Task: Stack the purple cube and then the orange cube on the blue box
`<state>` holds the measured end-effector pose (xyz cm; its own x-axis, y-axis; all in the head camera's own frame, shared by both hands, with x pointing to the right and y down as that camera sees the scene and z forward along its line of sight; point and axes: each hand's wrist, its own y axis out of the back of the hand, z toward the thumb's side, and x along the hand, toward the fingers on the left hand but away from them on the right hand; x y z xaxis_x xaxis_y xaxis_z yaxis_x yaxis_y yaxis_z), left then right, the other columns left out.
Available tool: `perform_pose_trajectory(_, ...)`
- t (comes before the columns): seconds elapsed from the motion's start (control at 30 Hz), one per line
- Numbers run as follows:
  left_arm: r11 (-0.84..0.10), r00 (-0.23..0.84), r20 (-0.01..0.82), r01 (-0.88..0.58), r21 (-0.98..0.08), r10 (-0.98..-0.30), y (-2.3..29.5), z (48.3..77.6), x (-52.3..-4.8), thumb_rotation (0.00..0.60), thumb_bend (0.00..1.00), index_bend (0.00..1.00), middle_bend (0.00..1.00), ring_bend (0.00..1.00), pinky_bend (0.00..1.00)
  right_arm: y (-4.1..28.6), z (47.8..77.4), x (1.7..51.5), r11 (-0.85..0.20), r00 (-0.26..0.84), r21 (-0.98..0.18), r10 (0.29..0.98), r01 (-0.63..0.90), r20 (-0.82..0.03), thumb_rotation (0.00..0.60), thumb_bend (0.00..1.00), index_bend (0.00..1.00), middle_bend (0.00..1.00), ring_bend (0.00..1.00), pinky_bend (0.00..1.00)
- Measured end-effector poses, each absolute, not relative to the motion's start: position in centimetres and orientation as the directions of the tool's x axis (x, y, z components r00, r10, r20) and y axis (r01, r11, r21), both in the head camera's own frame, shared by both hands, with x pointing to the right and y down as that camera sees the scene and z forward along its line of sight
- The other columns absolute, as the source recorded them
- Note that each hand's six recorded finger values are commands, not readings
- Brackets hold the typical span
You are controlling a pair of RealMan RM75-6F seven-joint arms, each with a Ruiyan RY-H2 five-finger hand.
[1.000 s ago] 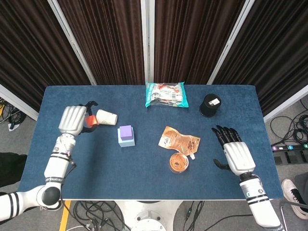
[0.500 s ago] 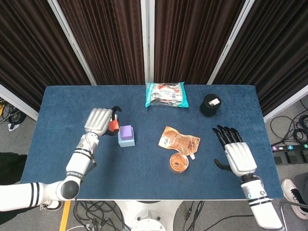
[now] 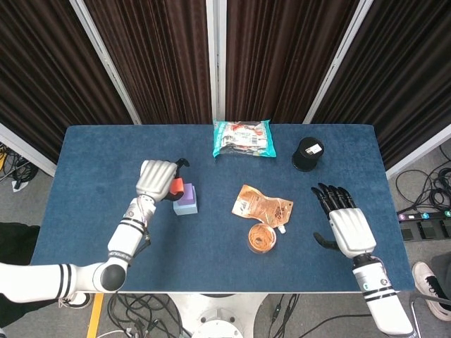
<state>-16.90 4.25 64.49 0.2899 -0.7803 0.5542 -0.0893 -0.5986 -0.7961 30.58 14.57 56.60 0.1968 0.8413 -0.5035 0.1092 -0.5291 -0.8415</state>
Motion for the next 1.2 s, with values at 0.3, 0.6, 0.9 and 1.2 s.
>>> perform_pose_trajectory(0.3,-0.606,0.326,0.556,-0.067,-0.793,-0.764,4.3,65.3,-15.7,0.6,0.28,0.35,0.64,0.48,0.53,14.5,56.7,30.7,-0.537,0.194,-0.837,0.836,0.101,-0.513,0.6,0.16,0.0,0.03,0.0,0.0)
perform_pose_trajectory(0.6,-0.622,0.329,0.566,-0.09,-0.778,-0.756,4.3,65.8,-15.6,0.6,0.28,0.35,0.64,0.48,0.53,14.5,56.9,30.7,-0.541,0.191,-0.836,0.834,0.094,-0.518,0.6,0.15,0.0,0.03,0.0,0.0)
perform_pose_trajectory(0.9,-0.64,0.328,0.585,-0.089,-0.763,-0.742,4.6,66.8,-15.5,0.6,0.28,0.36,0.64,0.48,0.53,14.5,56.9,30.8,-0.544,0.189,-0.834,0.832,0.094,-0.521,0.6,0.15,0.0,0.03,0.0,0.0)
perform_pose_trajectory(1.2,-0.637,0.332,0.581,-0.085,-0.766,-0.743,4.7,67.2,-15.4,0.6,0.26,0.33,0.58,0.46,0.51,14.3,56.9,30.9,-0.544,0.184,-0.833,0.833,0.096,-0.523,0.6,0.15,0.0,0.03,0.0,0.0)
